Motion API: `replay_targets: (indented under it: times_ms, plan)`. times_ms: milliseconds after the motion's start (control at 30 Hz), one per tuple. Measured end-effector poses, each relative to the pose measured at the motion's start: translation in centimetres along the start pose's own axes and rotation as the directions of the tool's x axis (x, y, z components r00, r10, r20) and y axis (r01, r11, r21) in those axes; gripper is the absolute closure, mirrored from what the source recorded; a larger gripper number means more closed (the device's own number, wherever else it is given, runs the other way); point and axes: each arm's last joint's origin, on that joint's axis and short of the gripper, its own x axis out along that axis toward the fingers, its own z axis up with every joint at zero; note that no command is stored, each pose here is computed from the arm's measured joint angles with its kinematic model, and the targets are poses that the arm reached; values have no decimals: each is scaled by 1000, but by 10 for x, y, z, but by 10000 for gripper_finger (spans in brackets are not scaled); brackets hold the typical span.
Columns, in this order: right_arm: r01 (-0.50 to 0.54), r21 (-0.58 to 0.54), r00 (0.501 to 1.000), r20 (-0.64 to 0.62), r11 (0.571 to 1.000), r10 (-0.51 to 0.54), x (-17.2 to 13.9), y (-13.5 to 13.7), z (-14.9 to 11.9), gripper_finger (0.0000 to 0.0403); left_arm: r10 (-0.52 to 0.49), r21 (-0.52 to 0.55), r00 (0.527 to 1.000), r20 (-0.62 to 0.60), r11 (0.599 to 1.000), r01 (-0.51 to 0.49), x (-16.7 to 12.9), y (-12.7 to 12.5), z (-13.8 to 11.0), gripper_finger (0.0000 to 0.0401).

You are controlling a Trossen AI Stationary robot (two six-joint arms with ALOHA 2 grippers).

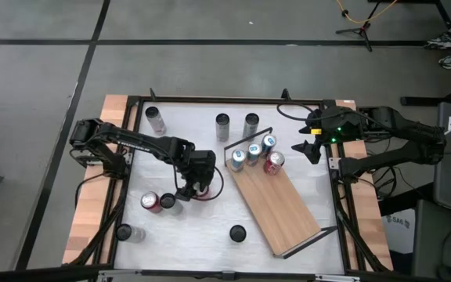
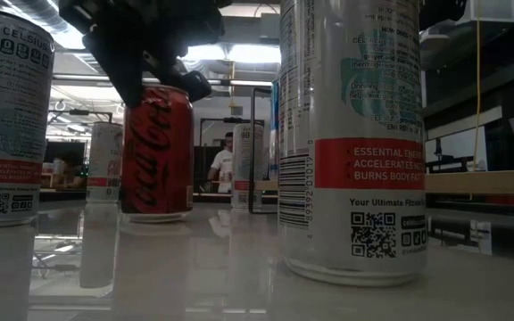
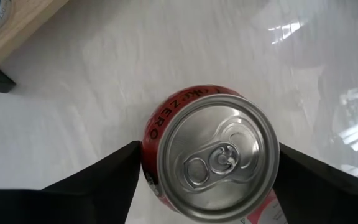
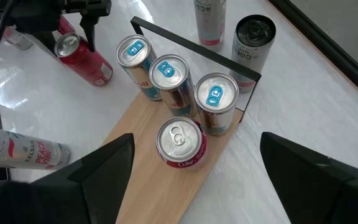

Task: Place canned beverage on shelf
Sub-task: Put the red soda can on the shelf aligned with the other red soda can

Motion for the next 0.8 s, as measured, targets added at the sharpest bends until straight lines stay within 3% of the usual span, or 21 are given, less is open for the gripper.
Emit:
replay_targets:
  times_ms: [333,800]
  plan:
    - [0,0,1000,0,1000,0,0,0,0,66,98,-24,995,-32,995,-98,1,3,-2,71]
    - [0,0,1000,-1,1000,0,0,0,0,66,119,-19,992,-33,993,-119,2,2,-1,45]
